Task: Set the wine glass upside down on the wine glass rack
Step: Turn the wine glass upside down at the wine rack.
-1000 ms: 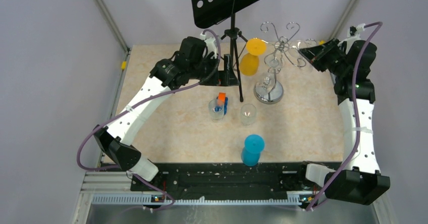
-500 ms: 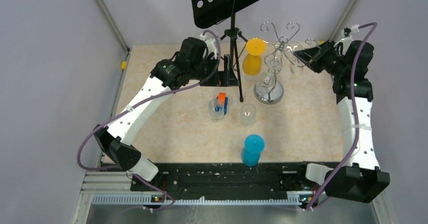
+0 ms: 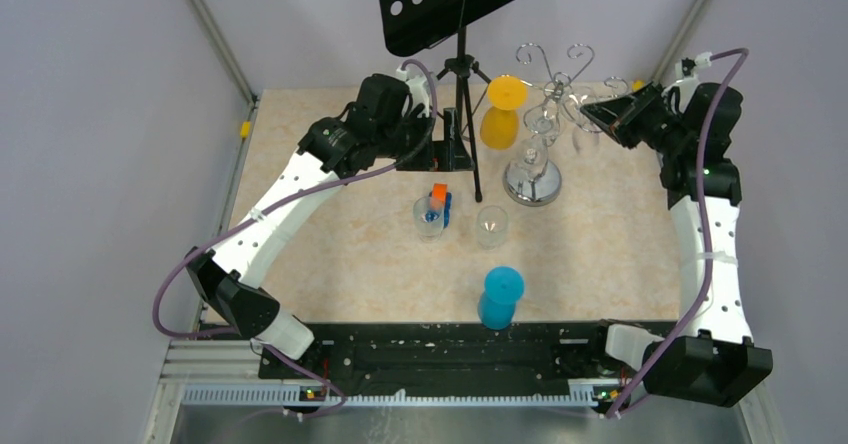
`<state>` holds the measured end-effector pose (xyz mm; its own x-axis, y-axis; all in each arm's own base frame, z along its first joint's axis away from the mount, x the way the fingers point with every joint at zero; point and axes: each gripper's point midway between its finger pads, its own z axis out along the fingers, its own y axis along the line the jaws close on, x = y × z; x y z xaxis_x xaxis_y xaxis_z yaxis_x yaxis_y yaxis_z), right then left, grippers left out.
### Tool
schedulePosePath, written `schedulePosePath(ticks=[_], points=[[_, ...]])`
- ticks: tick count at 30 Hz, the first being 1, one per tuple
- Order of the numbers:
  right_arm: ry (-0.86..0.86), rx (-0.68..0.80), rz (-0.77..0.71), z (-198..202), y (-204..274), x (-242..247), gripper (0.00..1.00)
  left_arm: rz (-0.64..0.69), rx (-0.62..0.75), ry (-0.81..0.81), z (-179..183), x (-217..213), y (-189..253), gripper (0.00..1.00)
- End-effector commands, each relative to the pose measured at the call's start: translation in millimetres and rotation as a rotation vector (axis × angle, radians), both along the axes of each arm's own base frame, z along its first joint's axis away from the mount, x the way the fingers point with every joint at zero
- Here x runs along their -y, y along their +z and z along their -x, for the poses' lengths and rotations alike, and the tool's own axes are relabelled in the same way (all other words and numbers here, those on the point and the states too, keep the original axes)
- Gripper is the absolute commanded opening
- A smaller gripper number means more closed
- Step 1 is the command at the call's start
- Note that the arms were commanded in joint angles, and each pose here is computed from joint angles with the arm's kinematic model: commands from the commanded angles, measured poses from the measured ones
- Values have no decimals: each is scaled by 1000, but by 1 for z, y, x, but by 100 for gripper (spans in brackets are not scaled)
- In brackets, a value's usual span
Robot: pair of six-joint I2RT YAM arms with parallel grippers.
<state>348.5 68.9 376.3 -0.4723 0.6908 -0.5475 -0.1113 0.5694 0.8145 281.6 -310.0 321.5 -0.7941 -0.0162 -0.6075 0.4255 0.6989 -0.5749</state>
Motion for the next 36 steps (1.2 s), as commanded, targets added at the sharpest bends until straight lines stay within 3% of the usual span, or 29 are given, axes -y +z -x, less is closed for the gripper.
schedulePosePath(ticks=[1, 19, 36], points=[[-11, 89, 18, 15, 30, 2, 0, 32, 25, -7, -1, 4, 9, 98], [-53, 95, 74, 36, 35, 6, 0, 34, 10, 8, 1, 2, 7, 98], [-195, 113, 169, 41, 41, 29, 0, 37, -1, 6, 1, 4, 6, 98]])
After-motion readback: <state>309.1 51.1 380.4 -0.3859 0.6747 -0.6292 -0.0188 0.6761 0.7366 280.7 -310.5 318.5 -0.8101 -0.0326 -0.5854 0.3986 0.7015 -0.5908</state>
